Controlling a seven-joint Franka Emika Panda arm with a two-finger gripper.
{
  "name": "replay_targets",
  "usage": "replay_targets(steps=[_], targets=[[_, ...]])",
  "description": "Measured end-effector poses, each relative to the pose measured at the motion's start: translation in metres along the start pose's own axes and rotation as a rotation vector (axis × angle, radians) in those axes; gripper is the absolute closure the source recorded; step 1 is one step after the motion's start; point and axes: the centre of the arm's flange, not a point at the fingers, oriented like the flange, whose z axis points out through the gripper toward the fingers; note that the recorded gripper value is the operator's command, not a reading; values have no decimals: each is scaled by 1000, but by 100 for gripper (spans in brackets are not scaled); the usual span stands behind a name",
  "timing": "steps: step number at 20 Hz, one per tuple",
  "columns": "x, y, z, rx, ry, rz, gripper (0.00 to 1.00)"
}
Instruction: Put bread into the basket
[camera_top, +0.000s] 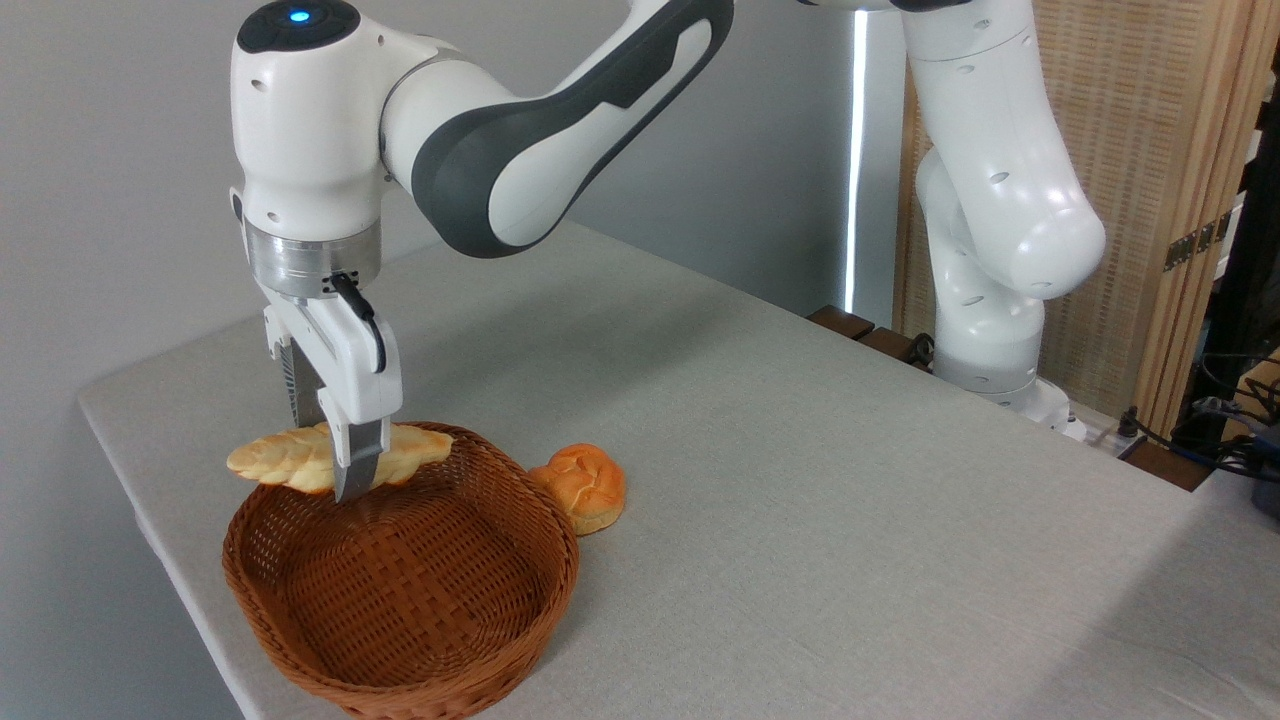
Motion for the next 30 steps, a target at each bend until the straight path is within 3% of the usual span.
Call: replay_targets(steps=[14,16,19,24,30], targets=[[4,-6,-16,21,24,-2,0],[4,-5,-16,27,20,-37,0],[2,-2,-31,68,-36,-77,0],[-14,10,-77,96,-139,-50,0],[-24,17,-98,92,-150,-38,0]])
